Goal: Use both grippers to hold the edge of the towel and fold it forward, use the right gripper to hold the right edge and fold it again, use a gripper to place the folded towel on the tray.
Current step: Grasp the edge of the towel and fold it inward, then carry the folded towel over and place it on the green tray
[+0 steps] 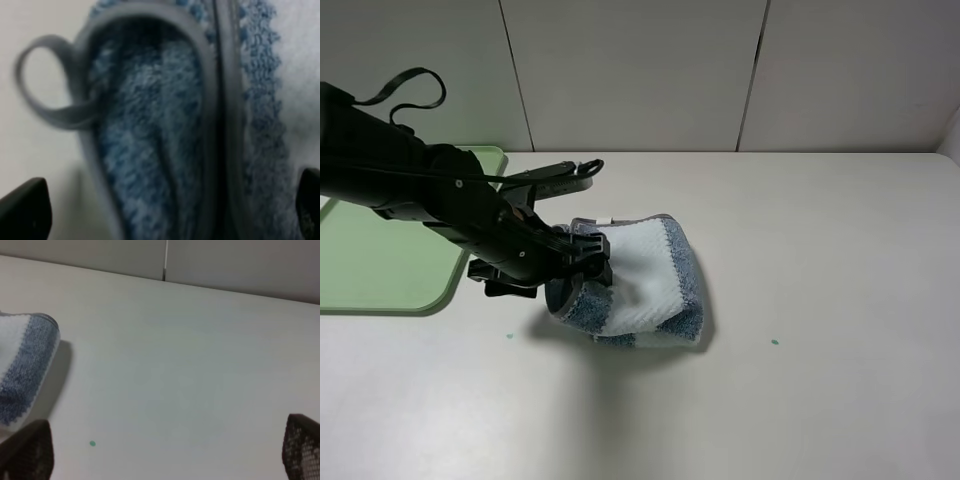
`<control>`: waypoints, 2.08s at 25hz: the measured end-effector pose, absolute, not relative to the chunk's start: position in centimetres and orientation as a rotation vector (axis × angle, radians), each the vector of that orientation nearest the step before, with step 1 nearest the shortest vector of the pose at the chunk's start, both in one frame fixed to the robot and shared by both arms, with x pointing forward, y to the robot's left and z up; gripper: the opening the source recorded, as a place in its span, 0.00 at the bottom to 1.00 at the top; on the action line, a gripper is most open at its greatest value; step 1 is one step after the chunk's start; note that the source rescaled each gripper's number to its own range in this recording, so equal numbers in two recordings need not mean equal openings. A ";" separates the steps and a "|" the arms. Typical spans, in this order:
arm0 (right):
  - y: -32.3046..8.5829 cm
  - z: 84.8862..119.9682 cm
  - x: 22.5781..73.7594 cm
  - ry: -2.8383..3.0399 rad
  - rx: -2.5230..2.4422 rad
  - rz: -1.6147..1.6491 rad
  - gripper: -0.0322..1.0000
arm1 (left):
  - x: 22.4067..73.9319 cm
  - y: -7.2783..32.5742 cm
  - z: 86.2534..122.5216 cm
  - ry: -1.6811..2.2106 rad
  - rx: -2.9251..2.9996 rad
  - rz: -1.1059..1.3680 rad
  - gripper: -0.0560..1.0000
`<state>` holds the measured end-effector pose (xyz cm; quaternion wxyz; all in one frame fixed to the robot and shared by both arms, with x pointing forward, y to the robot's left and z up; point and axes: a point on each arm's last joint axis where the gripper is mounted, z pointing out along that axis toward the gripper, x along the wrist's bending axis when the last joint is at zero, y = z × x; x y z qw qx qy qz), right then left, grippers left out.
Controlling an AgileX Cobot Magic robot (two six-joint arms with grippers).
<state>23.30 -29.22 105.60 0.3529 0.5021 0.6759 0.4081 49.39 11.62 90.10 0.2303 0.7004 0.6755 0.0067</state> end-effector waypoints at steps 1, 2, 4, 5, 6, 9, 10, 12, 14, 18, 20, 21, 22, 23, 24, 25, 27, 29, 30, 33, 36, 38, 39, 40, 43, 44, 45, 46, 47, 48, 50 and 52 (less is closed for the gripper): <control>-29.2 105.6 23.3 1.748 1.299 1.056 1.00 | 49.6 11.3 89.9 1.854 1.930 0.019 0.97; -29.2 105.6 23.3 1.748 1.299 1.056 1.00 | 49.7 11.1 89.6 1.854 1.935 0.018 0.97; -29.2 105.6 23.3 1.748 1.299 1.056 1.00 | 50.0 10.5 89.1 1.848 1.945 0.018 0.97; -29.2 105.6 23.3 1.748 1.299 1.056 1.00 | 50.1 10.3 88.8 1.846 1.953 0.016 0.97; -29.2 105.6 23.3 1.748 1.299 1.056 1.00 | 50.2 10.0 88.5 1.843 1.958 0.015 0.97; -29.2 105.6 23.3 1.748 1.299 1.056 1.00 | 50.7 8.7 87.5 1.820 1.975 0.019 0.96; -29.2 105.6 23.3 1.748 1.299 1.056 1.00 | 50.8 8.5 87.3 1.814 1.980 0.019 0.96; -29.2 105.6 23.3 1.748 1.299 1.056 1.00 | 51.2 7.9 87.2 1.800 1.980 0.021 0.95; -29.2 105.6 23.3 1.748 1.299 1.056 1.00 | 51.4 7.4 87.1 1.787 1.981 0.022 0.93; -29.2 105.6 23.3 1.748 1.299 1.056 1.00 | 51.7 6.9 86.9 1.772 1.980 0.027 0.91; -29.2 105.6 23.3 1.748 1.299 1.056 1.00 | 51.8 6.8 86.8 1.769 1.976 0.032 0.87; -29.2 105.6 23.3 1.748 1.299 1.056 1.00 | 51.8 6.8 86.8 1.767 1.975 0.033 0.85; -29.2 105.6 23.3 1.748 1.299 1.056 1.00 | 51.8 6.8 86.8 1.767 1.975 0.033 0.85; -29.2 105.6 23.3 1.748 1.299 1.056 1.00 | 51.8 6.8 86.8 1.767 1.975 0.033 0.82; -29.2 105.6 23.3 1.748 1.299 1.056 1.00 | 51.8 6.8 86.8 1.773 1.971 0.032 0.77; -29.2 105.6 23.3 1.748 1.299 1.056 1.00 | 51.8 6.8 86.7 1.782 1.965 0.029 0.72; -29.2 105.6 23.3 1.748 1.299 1.056 1.00 | 51.8 6.8 86.6 1.805 1.947 0.020 0.63; -29.2 105.6 23.3 1.748 1.299 1.056 1.00 | 51.7 6.8 86.5 1.838 1.921 0.008 0.50; -29.2 105.6 23.3 1.748 1.299 1.056 1.00 | 51.7 6.8 86.4 1.849 1.911 0.005 0.43; -29.2 105.6 23.3 1.748 1.299 1.056 1.00 | 51.7 6.7 86.4 1.853 1.899 0.004 0.22; -29.2 105.6 23.3 1.748 1.299 1.056 1.00 | 51.8 6.7 86.4 1.853 1.893 0.006 0.19; -29.2 105.6 23.3 1.748 1.299 1.056 1.00 | 51.8 6.7 86.5 1.851 1.890 0.009 0.19; -29.2 105.6 23.3 1.748 1.299 1.056 1.00 | 51.8 6.7 86.5 1.850 1.890 0.009 0.19; -29.2 105.6 23.3 1.748 1.299 1.056 1.00 | 51.8 6.7 86.5 1.850 1.890 0.009 0.19; -29.2 105.6 23.3 1.748 1.299 1.056 1.00 | 51.8 6.7 86.5 1.850 1.890 0.009 0.19; -29.2 105.6 23.3 1.748 1.299 1.056 1.00 | 51.8 6.7 86.5 1.850 1.890 0.009 0.19; -29.2 105.6 23.3 1.748 1.299 1.056 1.00 | 51.8 6.7 86.4 1.851 1.892 0.008 0.19; -29.2 105.6 23.3 1.748 1.299 1.056 1.00 | 51.8 6.7 86.4 1.850 1.898 0.006 0.19; -29.2 105.6 23.3 1.748 1.299 1.056 1.00 | 51.7 6.7 86.5 1.847 1.903 0.006 0.19; -29.2 105.6 23.3 1.748 1.299 1.056 1.00 | 51.7 6.7 86.6 1.842 1.911 0.005 0.19; -29.2 105.6 23.3 1.748 1.299 1.056 1.00 | 51.6 6.7 86.9 1.833 1.922 0.003 0.19; -29.2 105.6 23.3 1.748 1.299 1.056 1.00 | 51.5 6.8 87.2 1.822 1.944 -0.001 0.19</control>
